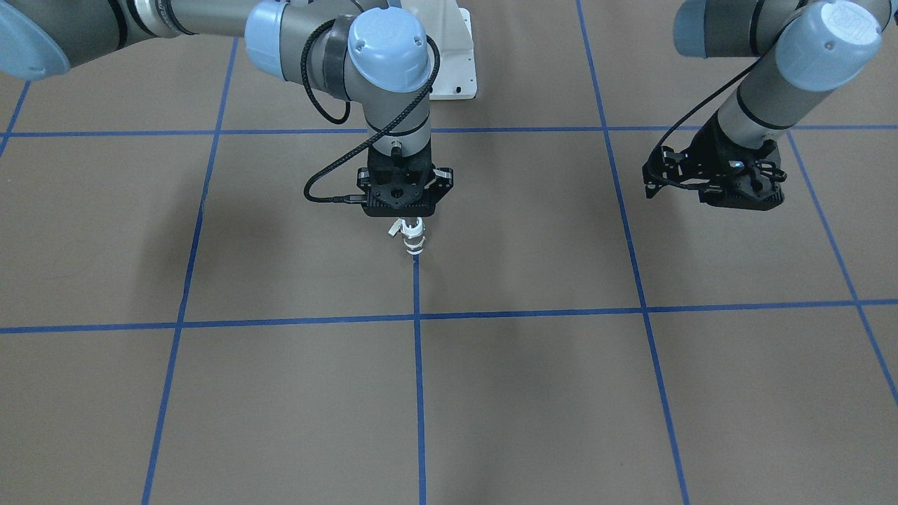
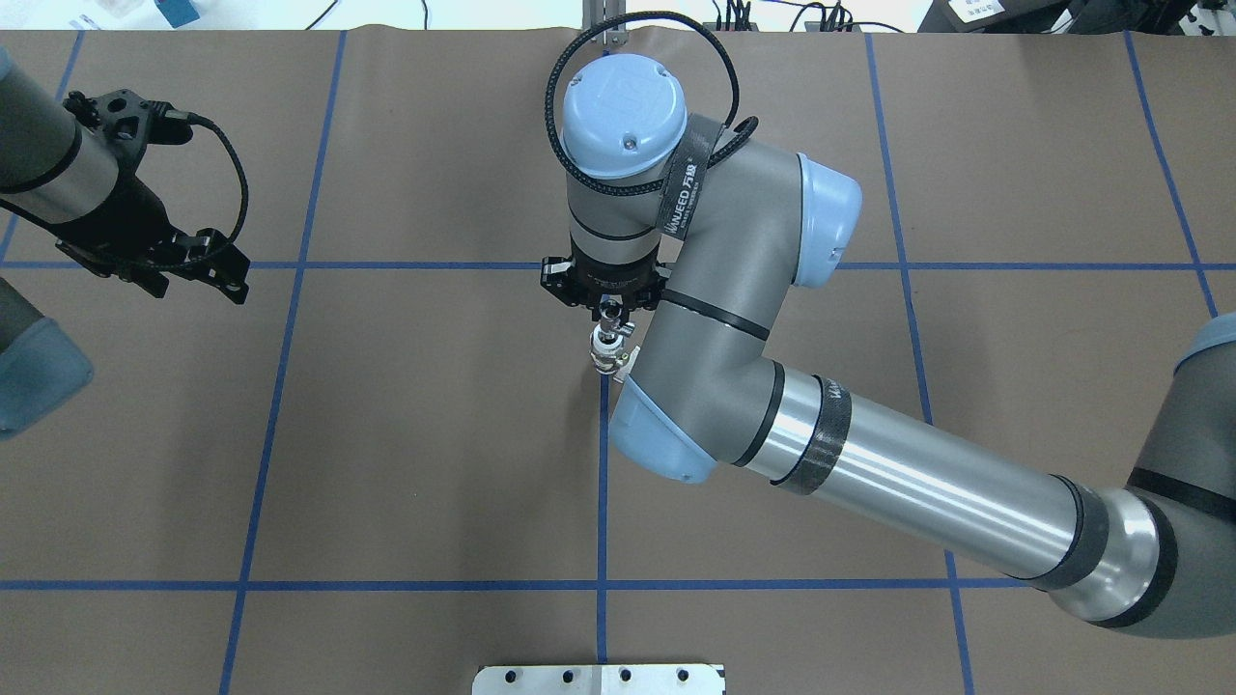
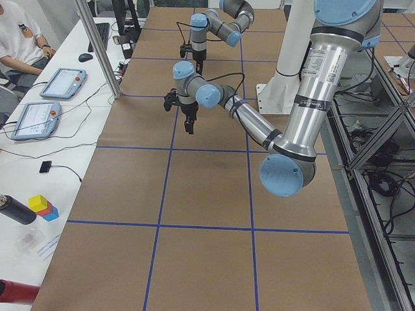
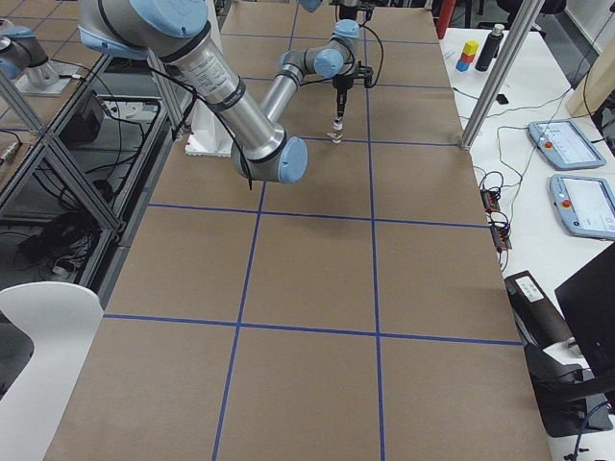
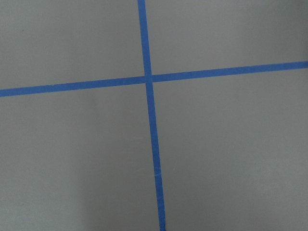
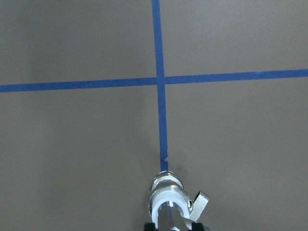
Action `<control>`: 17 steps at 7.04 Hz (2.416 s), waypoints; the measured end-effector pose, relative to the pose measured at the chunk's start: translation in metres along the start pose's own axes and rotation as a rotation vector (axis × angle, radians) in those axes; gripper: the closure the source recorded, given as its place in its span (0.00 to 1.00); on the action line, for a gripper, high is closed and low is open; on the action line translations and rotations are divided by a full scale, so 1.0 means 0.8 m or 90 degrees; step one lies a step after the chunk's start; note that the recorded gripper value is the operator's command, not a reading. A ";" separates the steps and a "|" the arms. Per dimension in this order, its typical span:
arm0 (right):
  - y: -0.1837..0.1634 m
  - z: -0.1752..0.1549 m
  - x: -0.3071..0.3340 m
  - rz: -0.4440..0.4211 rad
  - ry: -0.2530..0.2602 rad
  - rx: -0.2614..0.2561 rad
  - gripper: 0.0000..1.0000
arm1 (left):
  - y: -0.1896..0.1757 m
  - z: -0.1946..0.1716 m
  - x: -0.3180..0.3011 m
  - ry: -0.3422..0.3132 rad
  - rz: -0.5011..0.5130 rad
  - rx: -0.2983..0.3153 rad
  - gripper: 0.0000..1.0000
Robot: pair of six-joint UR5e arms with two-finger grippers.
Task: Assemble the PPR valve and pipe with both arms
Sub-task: 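Lower the chrome fitting onto the valve top and press it on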
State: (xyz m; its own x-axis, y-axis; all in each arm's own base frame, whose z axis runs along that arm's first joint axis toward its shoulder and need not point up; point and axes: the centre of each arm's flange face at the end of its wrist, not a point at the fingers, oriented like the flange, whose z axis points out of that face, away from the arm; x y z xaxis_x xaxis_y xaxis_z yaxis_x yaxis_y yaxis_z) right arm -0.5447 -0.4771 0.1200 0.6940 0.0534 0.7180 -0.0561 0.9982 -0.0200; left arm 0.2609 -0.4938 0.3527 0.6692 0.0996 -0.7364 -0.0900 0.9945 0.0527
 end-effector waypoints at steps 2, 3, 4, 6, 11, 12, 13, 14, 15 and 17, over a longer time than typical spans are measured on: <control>0.000 0.002 0.002 0.001 0.002 -0.001 1.00 | 0.000 -0.001 0.001 0.001 -0.001 0.001 0.10; 0.001 -0.001 0.000 0.000 -0.001 0.000 1.00 | 0.000 -0.001 0.001 0.001 -0.002 0.001 0.10; 0.001 -0.002 -0.001 0.000 -0.002 0.000 1.00 | 0.000 -0.002 0.002 0.002 -0.002 0.002 0.10; 0.001 -0.001 0.000 0.001 -0.001 0.000 1.00 | 0.000 -0.003 0.002 0.002 -0.002 0.002 0.10; 0.002 -0.003 -0.001 0.000 -0.003 -0.002 1.00 | 0.001 -0.004 0.004 0.003 -0.004 0.003 0.09; 0.002 -0.002 0.000 0.001 -0.002 -0.003 1.00 | 0.001 -0.004 0.004 0.003 -0.005 0.003 0.09; 0.002 0.000 0.002 0.002 0.000 -0.003 1.00 | 0.001 -0.004 0.004 0.003 -0.006 0.004 0.09; 0.002 0.002 0.002 0.002 0.001 -0.004 1.00 | 0.001 -0.005 0.004 0.003 -0.006 0.004 0.09; 0.003 0.002 0.001 0.001 0.000 -0.005 1.00 | 0.001 -0.005 0.004 0.004 -0.006 0.004 0.09; 0.005 0.000 -0.002 0.000 -0.002 -0.006 1.00 | 0.001 -0.006 0.005 0.004 -0.007 0.004 0.09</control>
State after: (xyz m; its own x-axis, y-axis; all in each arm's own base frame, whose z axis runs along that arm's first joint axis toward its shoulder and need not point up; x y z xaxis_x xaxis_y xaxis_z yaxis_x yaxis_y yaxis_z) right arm -0.5462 -0.4733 0.1192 0.6921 0.0529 0.7199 -0.0493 0.9984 -0.0259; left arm 0.2600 -0.4927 0.3470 0.6659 0.0888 -0.7407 -0.0777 0.9957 0.0496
